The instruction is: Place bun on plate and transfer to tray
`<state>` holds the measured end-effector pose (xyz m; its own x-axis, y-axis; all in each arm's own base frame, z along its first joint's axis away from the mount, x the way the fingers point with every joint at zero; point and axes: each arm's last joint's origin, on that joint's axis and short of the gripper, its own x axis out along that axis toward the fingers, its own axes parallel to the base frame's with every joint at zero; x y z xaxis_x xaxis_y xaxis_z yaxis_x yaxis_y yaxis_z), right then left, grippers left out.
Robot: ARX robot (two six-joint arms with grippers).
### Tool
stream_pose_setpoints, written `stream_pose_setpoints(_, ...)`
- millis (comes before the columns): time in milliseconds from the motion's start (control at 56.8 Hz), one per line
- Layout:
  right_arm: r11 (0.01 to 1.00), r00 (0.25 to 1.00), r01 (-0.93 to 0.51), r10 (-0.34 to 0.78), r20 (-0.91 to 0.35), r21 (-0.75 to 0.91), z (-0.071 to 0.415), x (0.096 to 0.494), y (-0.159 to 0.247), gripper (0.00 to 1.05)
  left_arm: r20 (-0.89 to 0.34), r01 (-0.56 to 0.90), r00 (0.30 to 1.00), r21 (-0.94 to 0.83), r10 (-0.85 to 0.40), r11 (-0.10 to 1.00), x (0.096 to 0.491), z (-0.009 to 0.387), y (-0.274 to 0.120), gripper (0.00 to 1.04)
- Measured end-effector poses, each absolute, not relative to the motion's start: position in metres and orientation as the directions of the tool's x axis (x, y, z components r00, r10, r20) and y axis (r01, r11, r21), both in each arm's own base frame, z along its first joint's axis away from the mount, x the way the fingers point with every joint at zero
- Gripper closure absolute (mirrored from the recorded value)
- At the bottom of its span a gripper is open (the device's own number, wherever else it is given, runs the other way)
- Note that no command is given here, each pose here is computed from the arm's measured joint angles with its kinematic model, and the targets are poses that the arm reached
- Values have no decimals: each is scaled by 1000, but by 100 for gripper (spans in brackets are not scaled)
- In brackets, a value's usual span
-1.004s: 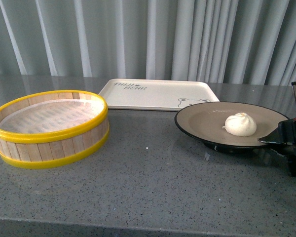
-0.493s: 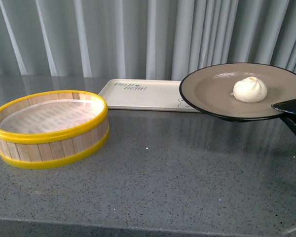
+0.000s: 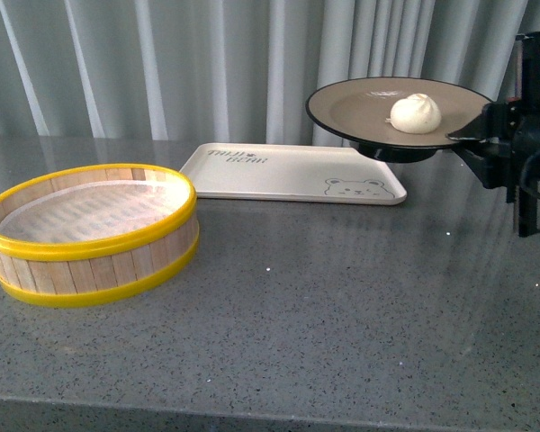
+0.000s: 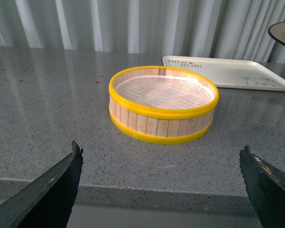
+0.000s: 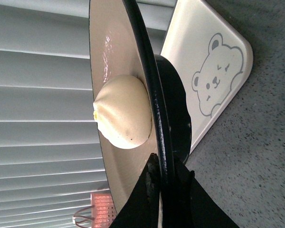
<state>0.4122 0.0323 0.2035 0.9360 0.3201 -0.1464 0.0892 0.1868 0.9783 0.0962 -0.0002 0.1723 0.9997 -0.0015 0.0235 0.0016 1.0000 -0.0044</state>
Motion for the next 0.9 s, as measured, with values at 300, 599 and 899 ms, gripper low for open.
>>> stream_pose_setpoints(300, 180, 923, 137, 334, -192, 974, 196, 456, 44, 102, 23, 1, 1000, -4, -1, 1000, 96, 172, 0, 7)
stream_pose_setpoints(599, 191, 916, 168, 332, -225, 967, 188, 480, 45, 102, 23, 1, 1000, -4, -1, 1000, 96, 172, 0, 7)
stream_pose_setpoints(899, 201, 900, 231, 327, -287, 952, 164, 496, 46, 102, 23, 2, 1000, -4, -2, 1000, 96, 172, 0, 7)
